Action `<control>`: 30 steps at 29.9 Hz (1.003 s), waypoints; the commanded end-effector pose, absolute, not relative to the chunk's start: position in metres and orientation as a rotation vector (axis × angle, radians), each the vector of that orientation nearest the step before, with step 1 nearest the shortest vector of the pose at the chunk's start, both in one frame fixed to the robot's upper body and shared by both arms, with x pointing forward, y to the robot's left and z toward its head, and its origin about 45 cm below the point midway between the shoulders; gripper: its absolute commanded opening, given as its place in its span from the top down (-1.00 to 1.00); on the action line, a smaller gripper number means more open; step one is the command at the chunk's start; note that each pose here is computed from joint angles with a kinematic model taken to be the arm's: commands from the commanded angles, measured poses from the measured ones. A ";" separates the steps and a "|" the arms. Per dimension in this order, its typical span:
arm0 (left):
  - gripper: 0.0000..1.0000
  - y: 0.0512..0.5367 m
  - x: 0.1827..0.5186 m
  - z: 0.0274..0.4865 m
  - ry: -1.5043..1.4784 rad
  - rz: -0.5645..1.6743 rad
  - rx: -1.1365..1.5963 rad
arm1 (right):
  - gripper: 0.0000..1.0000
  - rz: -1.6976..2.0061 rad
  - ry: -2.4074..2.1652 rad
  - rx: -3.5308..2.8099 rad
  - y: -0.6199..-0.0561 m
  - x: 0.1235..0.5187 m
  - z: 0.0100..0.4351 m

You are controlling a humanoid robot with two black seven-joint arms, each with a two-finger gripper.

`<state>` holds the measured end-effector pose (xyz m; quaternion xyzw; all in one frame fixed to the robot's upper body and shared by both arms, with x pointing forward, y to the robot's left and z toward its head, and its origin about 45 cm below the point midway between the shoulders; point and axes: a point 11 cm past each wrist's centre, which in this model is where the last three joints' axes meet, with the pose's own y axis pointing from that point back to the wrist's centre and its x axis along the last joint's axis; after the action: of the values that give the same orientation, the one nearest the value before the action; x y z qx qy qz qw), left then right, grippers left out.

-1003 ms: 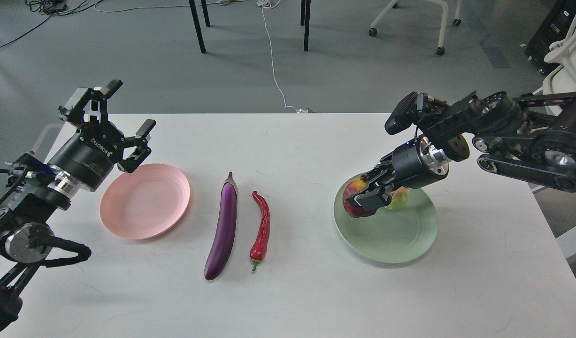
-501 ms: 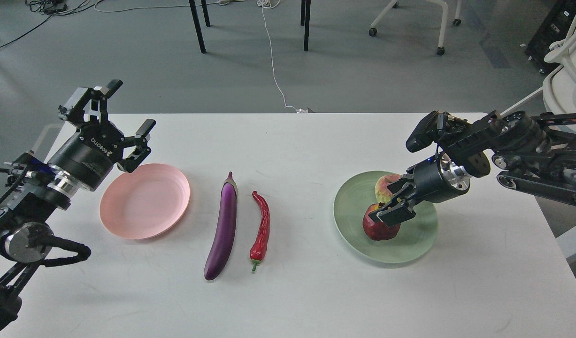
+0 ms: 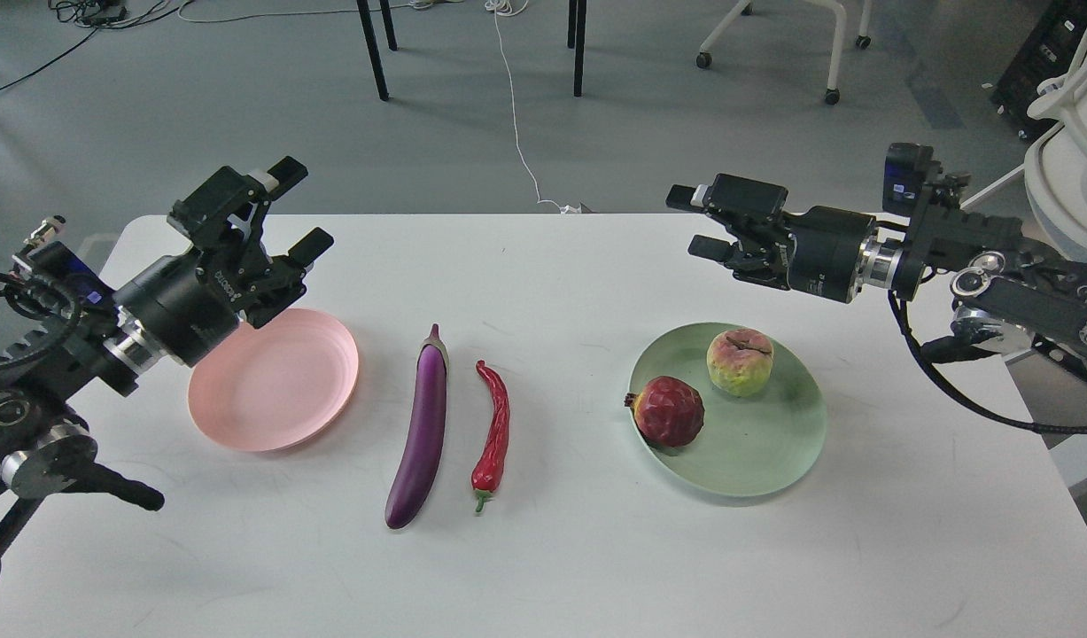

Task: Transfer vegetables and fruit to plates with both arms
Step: 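Reach the left gripper to the purple eggplant and grasp it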

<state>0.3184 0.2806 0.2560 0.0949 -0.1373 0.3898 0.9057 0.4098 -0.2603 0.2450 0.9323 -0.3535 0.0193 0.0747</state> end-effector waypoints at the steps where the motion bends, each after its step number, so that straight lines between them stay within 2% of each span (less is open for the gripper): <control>1: -0.97 0.269 0.306 0.229 -0.525 0.636 0.485 | -0.97 -0.120 -1.227 2.855 -0.294 0.404 0.242; 5: -0.97 0.267 0.304 0.204 -0.735 0.476 0.758 | -0.97 -0.168 -1.328 2.817 -0.322 0.395 0.231; 14: -0.97 0.257 0.312 0.166 -0.732 0.226 1.066 | -0.97 -0.180 -1.378 2.803 -0.333 0.392 0.229; 30: -0.95 0.243 0.323 0.146 -0.712 0.177 1.108 | -0.97 -0.178 -1.405 2.780 -0.344 0.389 0.229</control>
<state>0.3231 0.2468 0.1544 0.5124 -0.3388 0.0868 0.7843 0.3886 -0.3437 0.2286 0.8910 -0.4504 -0.0570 0.0108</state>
